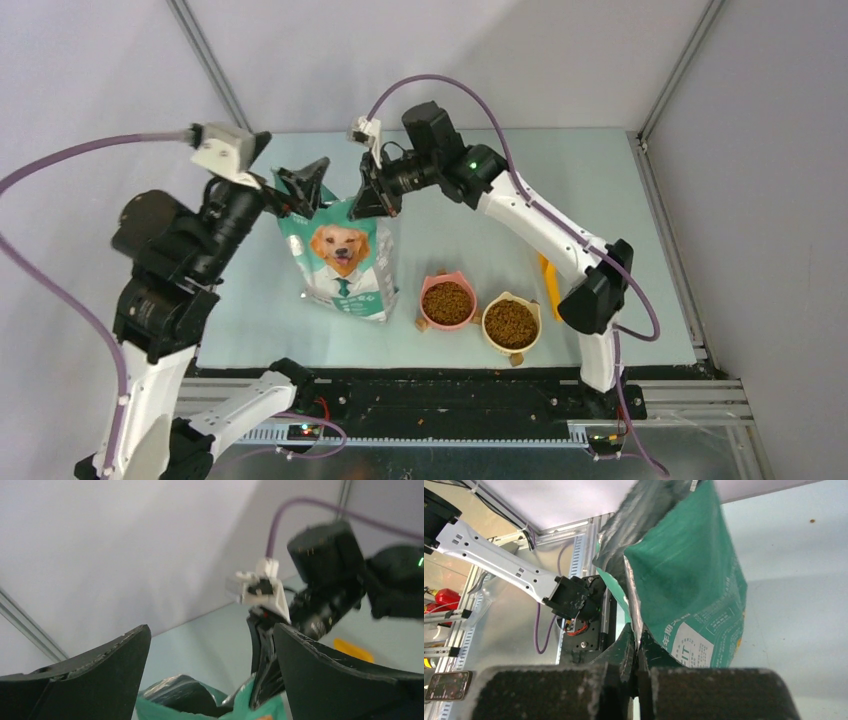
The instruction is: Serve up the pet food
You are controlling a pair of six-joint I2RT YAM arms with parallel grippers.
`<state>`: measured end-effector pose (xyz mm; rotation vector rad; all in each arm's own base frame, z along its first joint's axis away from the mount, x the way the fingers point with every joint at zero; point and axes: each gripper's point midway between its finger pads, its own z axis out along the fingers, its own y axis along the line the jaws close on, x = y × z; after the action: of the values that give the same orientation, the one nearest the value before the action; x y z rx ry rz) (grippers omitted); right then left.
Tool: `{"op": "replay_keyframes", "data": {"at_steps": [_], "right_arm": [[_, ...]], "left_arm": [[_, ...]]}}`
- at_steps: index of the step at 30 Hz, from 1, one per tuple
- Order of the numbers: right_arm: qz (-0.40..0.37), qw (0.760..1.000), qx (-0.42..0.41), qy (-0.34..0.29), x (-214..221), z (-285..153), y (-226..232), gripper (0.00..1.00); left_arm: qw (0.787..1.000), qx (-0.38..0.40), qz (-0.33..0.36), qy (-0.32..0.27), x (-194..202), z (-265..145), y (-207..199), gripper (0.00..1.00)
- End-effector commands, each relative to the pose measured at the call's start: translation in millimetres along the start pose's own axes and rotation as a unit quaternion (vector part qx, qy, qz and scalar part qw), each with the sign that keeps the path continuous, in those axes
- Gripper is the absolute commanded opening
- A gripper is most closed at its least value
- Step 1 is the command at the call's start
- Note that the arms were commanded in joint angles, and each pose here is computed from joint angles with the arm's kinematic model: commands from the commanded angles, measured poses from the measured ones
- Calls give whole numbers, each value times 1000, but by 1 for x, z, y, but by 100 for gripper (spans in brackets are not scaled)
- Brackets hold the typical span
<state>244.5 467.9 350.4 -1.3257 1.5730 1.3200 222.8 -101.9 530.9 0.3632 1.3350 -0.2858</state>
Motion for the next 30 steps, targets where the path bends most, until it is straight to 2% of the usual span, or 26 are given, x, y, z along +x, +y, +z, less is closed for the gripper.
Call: {"op": "replay_keyframes", "data": {"at_steps": [1,5,8,12,15,19,24,30], "right_arm": [[-83,993,-38,-78,-87,-55,37,0],[-96,991,1,-95,-100,-76,11,0],[-95,990,3,-107,-103,-91,-4,0],[-100,988,-23,-115,-101,-98,-9,0],[-106,989,-46,-92,-86,-89,2,0],[-123,990,-29,-66,-70,-81,13,0],[-126,988,-39,-74,-66,-86,31,0],[-127,988,0,-82,-63,-106,31,0]], "left_arm": [[993,40,106,13,21,13,-6,99],[989,56,133,10,28,13,-11,99],[982,102,159,15,38,13,-24,99],[975,156,153,39,66,30,-44,99],[966,196,154,65,87,43,-57,99],[947,252,171,101,107,50,-70,99],[929,294,174,141,132,51,-80,99],[921,301,191,158,161,41,-80,99]]}}
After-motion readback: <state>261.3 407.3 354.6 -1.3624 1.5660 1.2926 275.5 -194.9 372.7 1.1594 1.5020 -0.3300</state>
